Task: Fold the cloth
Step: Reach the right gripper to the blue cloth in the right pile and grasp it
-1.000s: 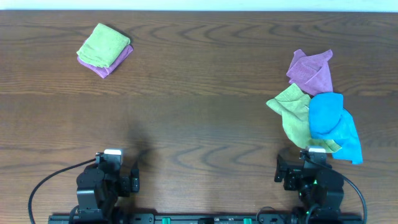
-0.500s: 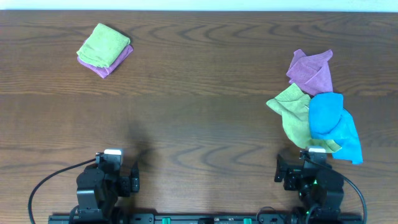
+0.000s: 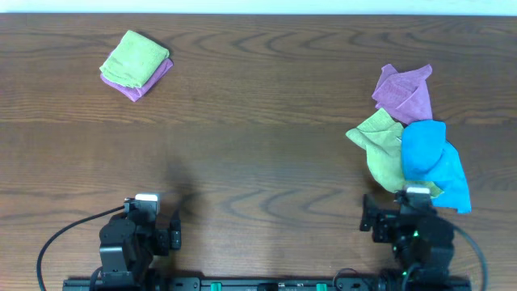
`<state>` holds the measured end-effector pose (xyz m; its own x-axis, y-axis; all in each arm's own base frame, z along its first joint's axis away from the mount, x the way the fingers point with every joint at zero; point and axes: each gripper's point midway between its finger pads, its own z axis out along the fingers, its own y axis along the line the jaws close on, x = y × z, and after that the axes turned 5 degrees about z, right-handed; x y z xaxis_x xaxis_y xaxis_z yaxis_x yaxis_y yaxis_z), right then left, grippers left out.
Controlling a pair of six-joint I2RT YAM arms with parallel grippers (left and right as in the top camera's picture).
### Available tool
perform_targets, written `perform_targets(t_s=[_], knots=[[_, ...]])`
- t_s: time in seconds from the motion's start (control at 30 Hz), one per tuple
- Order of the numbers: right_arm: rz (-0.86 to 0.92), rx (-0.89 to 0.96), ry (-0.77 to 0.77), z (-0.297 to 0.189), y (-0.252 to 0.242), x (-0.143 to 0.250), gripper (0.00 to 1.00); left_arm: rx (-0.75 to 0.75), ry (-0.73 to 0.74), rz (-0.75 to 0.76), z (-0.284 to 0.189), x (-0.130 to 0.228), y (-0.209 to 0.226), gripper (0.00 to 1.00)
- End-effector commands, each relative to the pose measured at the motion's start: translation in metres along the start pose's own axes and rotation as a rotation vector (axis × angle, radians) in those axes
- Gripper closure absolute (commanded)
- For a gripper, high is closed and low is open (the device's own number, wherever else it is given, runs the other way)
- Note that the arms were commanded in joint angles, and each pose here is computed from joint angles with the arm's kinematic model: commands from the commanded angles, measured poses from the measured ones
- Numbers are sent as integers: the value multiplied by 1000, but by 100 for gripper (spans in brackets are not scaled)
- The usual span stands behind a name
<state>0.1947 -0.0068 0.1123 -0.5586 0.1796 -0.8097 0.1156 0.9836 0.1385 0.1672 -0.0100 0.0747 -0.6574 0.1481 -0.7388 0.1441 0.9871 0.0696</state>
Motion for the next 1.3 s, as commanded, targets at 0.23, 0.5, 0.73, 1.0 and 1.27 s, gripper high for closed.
perform_targets(t_s=[0.23,0.5,0.73,1.0,1.27], knots=[[222,222,143,-23,-31,-101,1,10,45,24,2,13,-3,5],[302,368,319,20,-56,-133,1,10,45,24,2,13,-3,5],[248,391,469,67,-74,-109,1,11,45,24,2,13,-3,5],[222,433,536,89,-85,-93,1,10,45,24,2,13,-3,5],[208,478,582,114,-98,-77,1,11,45,24,2,13,-3,5]])
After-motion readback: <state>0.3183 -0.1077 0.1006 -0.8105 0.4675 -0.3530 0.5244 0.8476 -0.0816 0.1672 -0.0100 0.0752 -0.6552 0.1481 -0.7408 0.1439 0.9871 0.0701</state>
